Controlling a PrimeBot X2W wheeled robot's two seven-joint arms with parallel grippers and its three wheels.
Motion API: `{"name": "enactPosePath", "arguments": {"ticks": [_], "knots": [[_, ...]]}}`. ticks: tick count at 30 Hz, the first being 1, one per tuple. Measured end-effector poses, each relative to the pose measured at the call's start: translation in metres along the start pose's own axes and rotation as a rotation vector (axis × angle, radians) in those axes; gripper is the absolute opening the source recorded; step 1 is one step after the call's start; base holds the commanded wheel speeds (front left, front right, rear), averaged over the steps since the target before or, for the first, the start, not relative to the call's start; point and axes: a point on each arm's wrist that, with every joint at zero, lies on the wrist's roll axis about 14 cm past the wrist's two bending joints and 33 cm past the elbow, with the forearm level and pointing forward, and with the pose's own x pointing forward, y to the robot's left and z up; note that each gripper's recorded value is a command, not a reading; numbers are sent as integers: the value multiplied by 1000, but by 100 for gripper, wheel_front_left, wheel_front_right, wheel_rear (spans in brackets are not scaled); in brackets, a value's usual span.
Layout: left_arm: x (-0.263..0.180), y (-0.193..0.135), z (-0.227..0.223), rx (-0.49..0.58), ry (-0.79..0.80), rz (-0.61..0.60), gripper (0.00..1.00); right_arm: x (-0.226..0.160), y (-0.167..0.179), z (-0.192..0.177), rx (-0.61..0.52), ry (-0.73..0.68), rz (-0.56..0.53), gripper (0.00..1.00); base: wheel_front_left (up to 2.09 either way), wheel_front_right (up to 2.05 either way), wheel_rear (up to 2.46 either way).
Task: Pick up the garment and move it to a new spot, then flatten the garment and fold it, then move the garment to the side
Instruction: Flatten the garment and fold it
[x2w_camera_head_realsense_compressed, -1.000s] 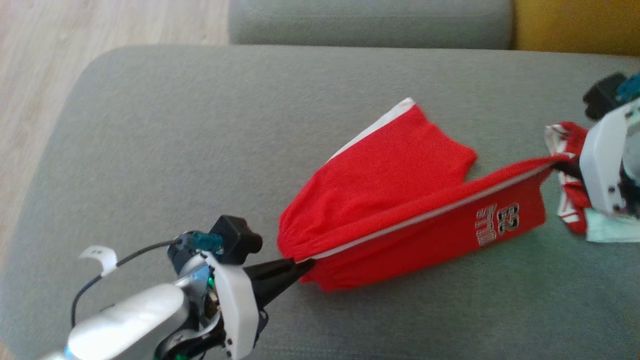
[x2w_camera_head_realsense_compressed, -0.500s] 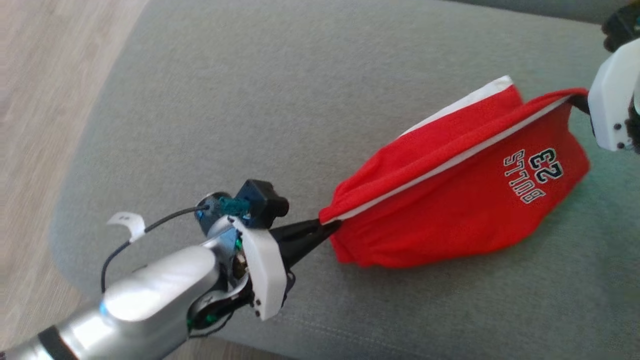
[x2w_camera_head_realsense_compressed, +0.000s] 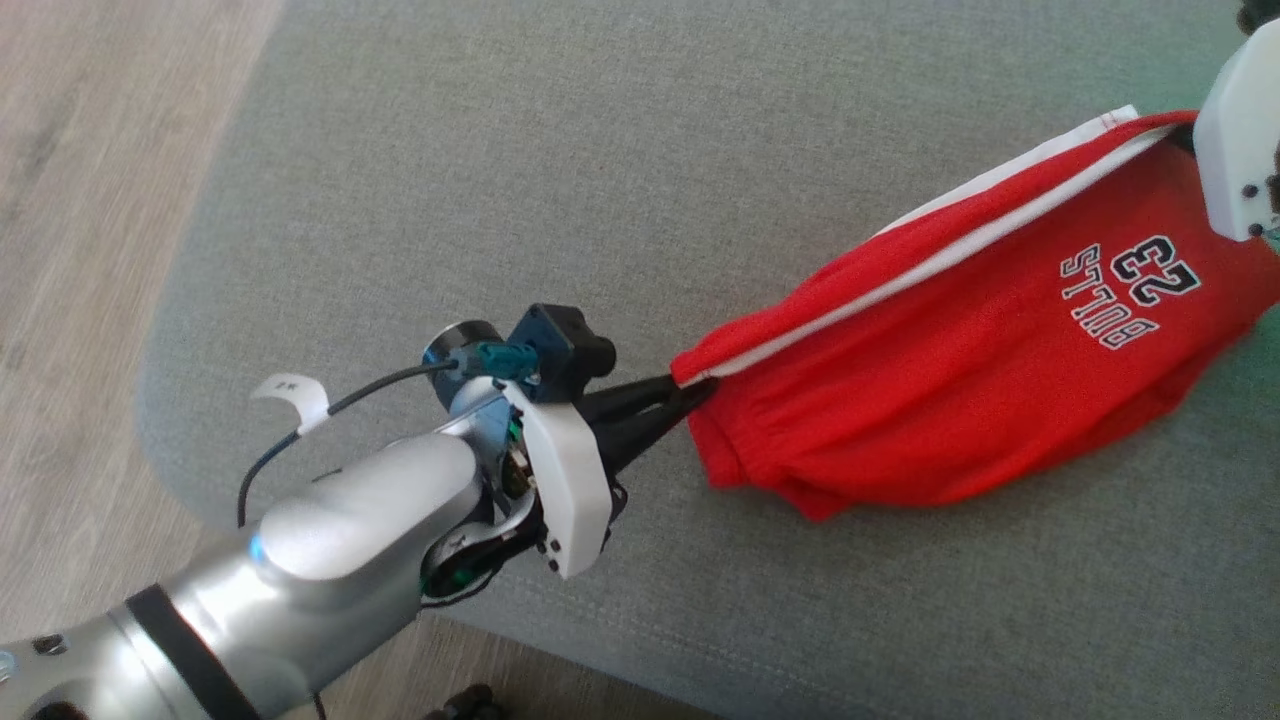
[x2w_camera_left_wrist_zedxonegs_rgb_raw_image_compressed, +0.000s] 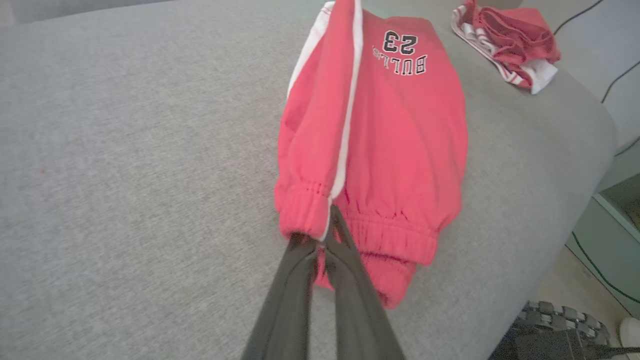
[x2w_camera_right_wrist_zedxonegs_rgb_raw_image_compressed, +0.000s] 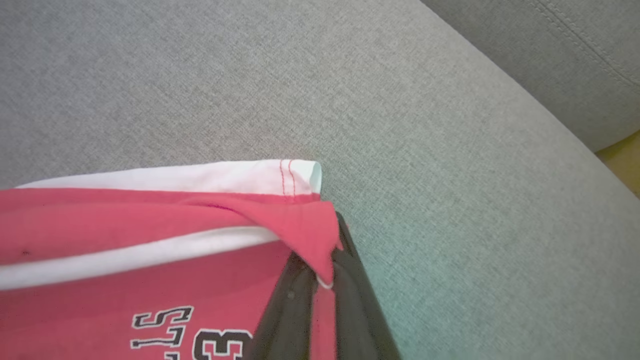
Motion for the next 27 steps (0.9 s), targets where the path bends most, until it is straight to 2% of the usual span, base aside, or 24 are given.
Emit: {"name": "enactPosePath", "arguments": {"ticks": [1,11,19,27], "knots": [[2,6,-3,-2,4,15,100,7,1,1,-2,-8,-2,100,0,0,0],[5,21,-5,4,-22,59,100,0,-14,-3,-1,-53,-70,100,0,0,0],[0,54,43,-26,-207,214,100,-46,-17,35,58,-400,-107,100,0,0,0],[-21,82,93,-162,-435,420,100,-102,-15,26,116,-723,-169,100,0,0,0]]}}
